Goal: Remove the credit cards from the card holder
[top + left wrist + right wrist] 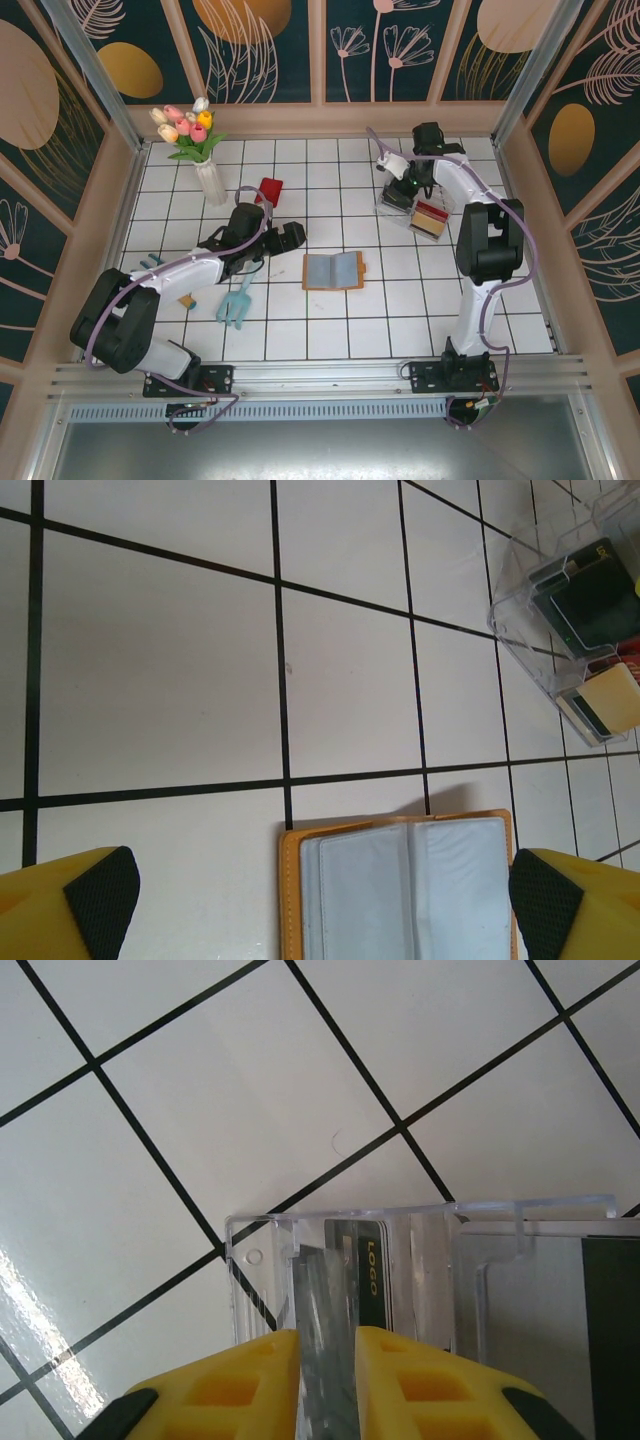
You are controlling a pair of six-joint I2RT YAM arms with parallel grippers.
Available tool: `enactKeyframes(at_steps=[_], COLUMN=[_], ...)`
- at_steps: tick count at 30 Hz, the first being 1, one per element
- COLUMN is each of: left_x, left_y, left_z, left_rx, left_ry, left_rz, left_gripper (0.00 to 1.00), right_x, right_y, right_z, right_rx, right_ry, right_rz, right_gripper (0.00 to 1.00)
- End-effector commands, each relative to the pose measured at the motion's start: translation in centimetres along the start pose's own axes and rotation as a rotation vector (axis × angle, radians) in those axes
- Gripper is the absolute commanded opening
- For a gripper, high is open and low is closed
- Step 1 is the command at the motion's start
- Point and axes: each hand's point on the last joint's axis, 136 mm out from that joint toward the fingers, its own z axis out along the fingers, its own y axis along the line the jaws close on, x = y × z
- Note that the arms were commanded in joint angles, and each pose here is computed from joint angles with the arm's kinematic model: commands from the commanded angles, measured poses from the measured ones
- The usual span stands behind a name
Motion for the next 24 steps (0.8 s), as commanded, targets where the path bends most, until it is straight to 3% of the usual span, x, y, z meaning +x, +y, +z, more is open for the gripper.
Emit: enactKeyframes(at_steps=[1,8,16,22,24], left_x=[-0.5,-0.2,0.6,1.8,2.4], left_y=[-0.6,-0.6,-0.5,-0.3,-0.4], left_z=[-0.5,-0.9,-1.4,-1.3,-1.1], left_rx=[0.034,0.044,0.056,0.091,0.104], left_ry=[-0.02,-0.02,-0.002,0.016,0.029], left_rz=[0.0,-0.013,-0.021,-0.066,-0.071], left_gripper=[0.97,0.97,0.96,0.98,0.99], right_x=[-1.1,-4.9,-10.4,-11.7,-11.9], right_y=[-1.2,-0.4,2.2,8.0,10.2], right_z=[-0.2,-4.6,-12.9,-16.4,-16.8], right_rx=[0.036,0.031,0.135,0.089,0.06], right_ry=[-0.02,-0.179,-0.52,-0.704,-0.739], right_rz=[-0.003,0.014,0.06,0.161,0.227], right_gripper=[0.23,0.23,0.26,0.3,0.38])
